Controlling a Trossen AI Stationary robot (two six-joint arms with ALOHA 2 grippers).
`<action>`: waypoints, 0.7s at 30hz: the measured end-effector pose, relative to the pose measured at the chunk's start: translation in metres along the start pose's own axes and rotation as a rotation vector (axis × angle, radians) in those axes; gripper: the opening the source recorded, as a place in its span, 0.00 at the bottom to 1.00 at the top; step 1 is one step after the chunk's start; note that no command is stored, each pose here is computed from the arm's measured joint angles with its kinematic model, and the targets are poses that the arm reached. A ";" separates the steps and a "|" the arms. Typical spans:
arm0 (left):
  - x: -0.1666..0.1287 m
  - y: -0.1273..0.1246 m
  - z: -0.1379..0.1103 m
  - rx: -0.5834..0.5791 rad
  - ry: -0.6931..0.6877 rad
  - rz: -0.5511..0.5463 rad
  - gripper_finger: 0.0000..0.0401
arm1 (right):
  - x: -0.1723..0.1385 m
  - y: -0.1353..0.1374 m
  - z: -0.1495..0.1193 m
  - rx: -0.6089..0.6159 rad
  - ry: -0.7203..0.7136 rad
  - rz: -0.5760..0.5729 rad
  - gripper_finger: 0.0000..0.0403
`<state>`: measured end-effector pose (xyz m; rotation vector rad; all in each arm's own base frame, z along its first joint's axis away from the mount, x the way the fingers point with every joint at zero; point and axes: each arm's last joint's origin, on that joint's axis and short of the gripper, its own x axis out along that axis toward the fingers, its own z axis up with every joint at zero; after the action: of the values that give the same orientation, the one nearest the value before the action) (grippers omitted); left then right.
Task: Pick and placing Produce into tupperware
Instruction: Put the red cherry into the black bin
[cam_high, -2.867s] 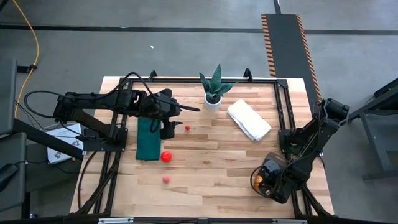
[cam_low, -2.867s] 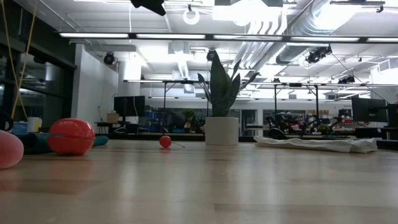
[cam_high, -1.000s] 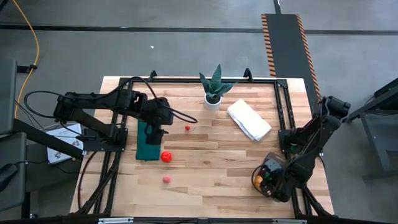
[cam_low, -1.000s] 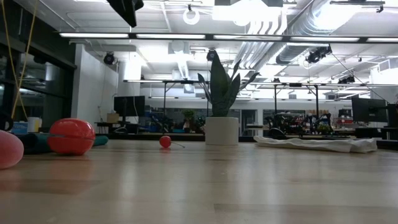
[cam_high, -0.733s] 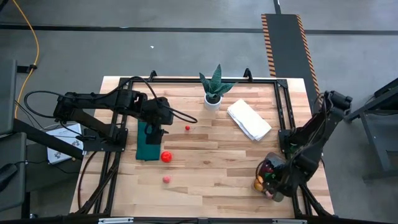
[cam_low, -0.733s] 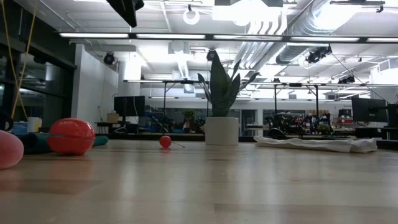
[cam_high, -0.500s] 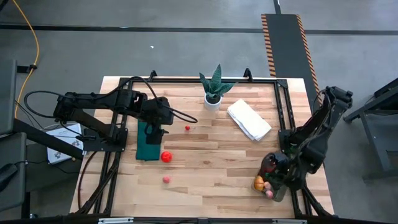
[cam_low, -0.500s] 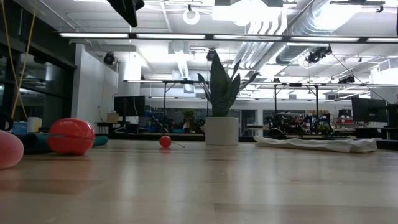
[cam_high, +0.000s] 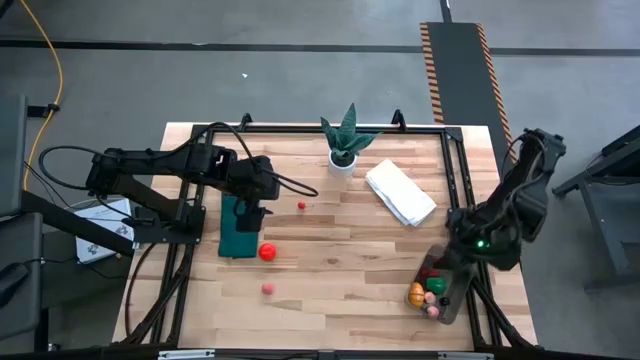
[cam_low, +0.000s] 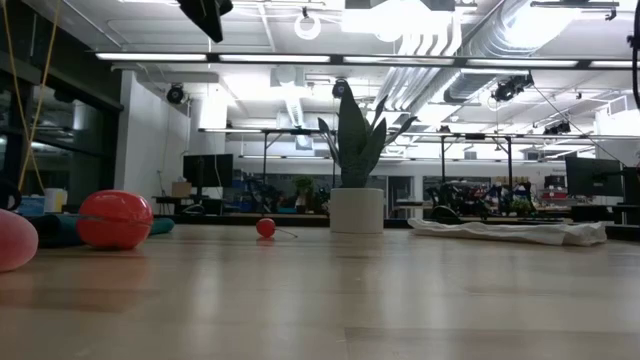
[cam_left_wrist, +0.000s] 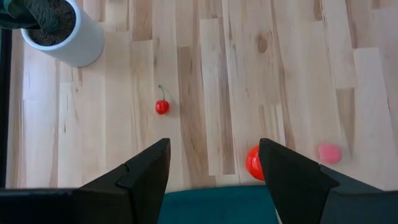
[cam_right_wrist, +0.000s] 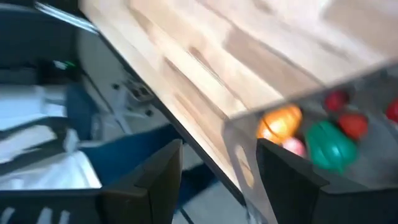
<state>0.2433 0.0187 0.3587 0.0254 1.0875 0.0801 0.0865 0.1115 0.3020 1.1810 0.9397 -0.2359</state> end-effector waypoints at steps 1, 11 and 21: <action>0.000 0.000 0.000 -0.001 -0.005 0.000 0.58 | -0.004 -0.001 0.003 -0.007 -0.023 0.026 0.49; 0.000 0.000 0.001 -0.030 -0.007 0.000 0.58 | -0.037 -0.011 0.026 -0.101 -0.225 0.215 0.49; 0.000 0.000 0.005 -0.052 -0.047 0.001 0.58 | -0.064 -0.026 0.045 -0.220 -0.435 0.318 0.49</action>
<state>0.2473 0.0190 0.3609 -0.0191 1.0383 0.1082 0.0542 0.0430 0.3343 1.0031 0.3789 -0.1211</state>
